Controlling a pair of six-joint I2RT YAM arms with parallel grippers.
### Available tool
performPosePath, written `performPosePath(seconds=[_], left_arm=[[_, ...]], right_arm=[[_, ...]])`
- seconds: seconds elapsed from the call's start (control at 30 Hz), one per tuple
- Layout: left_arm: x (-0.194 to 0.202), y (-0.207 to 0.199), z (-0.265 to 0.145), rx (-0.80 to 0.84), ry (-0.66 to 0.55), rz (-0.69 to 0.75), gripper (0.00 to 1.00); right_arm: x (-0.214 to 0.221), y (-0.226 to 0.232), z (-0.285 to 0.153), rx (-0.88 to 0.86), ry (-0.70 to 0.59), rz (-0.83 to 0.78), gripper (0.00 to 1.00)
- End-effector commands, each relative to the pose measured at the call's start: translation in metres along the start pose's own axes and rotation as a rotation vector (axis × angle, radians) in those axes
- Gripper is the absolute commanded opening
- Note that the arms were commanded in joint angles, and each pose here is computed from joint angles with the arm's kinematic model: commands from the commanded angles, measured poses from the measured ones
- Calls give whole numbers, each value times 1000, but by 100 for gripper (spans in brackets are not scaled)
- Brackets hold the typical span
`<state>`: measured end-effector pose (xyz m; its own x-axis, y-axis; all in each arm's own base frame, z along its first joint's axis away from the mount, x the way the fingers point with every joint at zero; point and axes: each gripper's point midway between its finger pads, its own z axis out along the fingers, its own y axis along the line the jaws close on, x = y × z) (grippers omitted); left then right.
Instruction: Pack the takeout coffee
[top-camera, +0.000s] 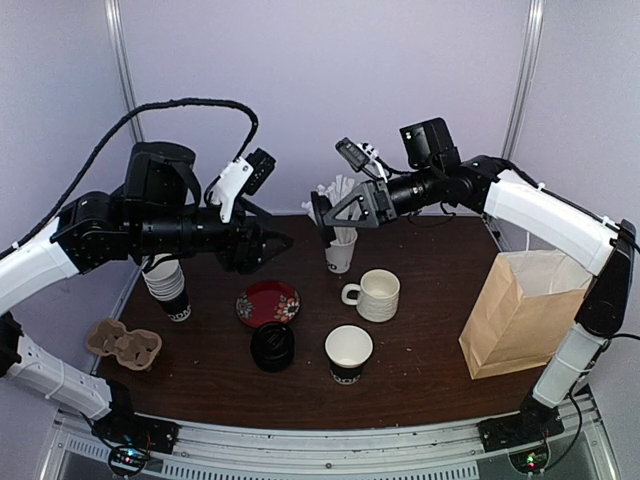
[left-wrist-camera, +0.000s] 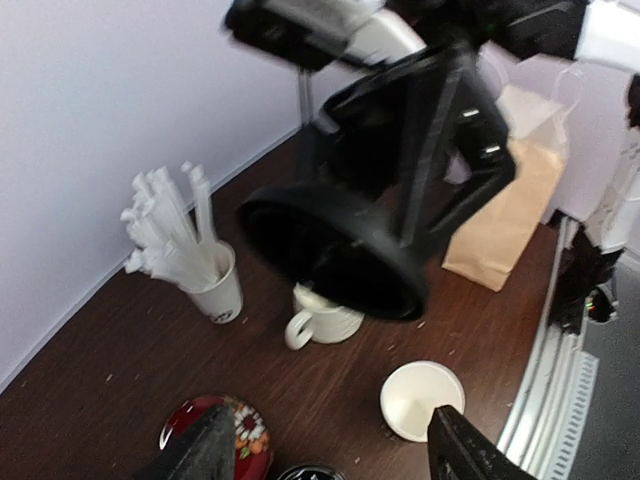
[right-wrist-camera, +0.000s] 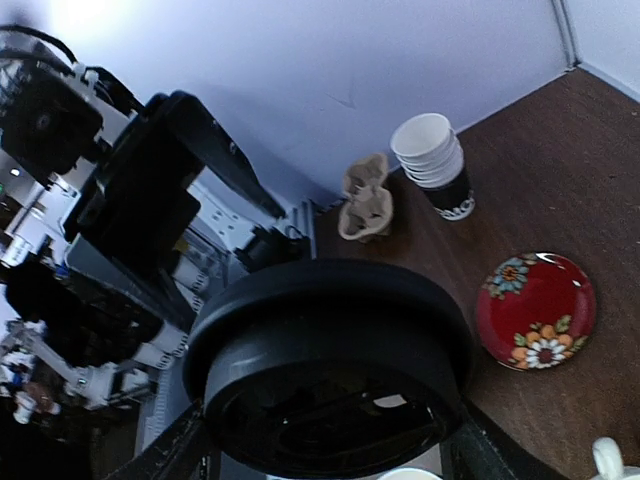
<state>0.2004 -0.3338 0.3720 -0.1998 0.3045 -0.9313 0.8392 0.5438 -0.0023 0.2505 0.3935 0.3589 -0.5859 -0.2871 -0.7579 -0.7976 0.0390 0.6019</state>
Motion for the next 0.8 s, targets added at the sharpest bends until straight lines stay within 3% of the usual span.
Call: performPosePath(seconds=[0.0,0.1,0.27,0.43,0.77], left_arm=[[51,61,-10,-332,224,-31,69],[78,79,-13,-409,286,-118,69],[86,93,-26,-407,162,-275,70],[91,106,-42,-443,123,-316,71],[98,107,-49,-452,127,-324,71]], right_arm=[[67,-25,-25,281,318,-276,69],[87,-43,-31,400,460,-364,70],[126,-49,-29,469,720,-473,69],[155,-48,-18,462,892,-528,70],[179,-71,2,526,1085,-562,73]])
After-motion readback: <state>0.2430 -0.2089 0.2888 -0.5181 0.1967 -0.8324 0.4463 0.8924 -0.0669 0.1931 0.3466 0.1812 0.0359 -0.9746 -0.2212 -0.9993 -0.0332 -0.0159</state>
